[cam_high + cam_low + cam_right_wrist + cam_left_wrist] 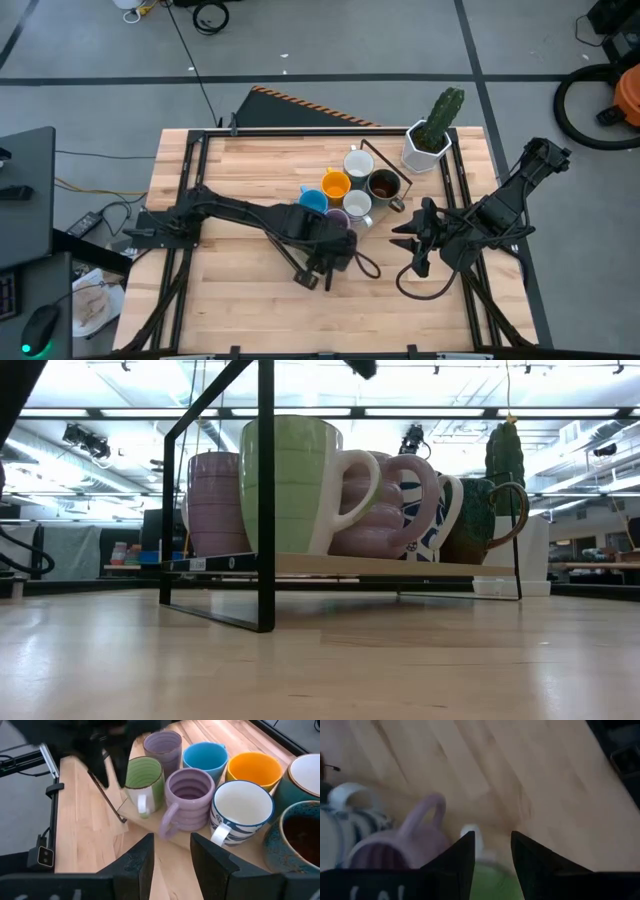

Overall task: Place coffee mugs
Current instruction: Put the green mug on the shelf

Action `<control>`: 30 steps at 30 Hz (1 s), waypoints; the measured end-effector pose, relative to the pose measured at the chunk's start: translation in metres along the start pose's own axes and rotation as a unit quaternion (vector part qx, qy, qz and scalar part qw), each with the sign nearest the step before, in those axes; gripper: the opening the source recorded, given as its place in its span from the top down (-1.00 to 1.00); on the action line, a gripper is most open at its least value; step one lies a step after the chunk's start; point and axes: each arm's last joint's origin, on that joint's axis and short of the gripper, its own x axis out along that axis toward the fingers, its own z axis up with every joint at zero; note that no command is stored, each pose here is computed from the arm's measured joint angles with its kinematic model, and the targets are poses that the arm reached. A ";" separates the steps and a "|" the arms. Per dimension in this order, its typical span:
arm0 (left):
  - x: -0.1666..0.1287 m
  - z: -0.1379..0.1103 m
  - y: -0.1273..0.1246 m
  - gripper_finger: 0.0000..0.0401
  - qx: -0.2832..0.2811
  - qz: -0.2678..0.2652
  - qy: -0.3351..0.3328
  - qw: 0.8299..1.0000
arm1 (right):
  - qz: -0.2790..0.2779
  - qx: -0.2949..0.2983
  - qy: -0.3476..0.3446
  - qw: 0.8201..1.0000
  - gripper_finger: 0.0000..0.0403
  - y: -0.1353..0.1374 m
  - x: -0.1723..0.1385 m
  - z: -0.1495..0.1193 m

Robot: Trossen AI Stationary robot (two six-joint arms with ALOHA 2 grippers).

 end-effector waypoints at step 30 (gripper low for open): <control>-0.093 -0.006 -0.098 0.34 -0.006 0.030 -0.064 0.997 | -0.106 -0.192 -0.037 0.975 0.36 0.100 0.158 -0.041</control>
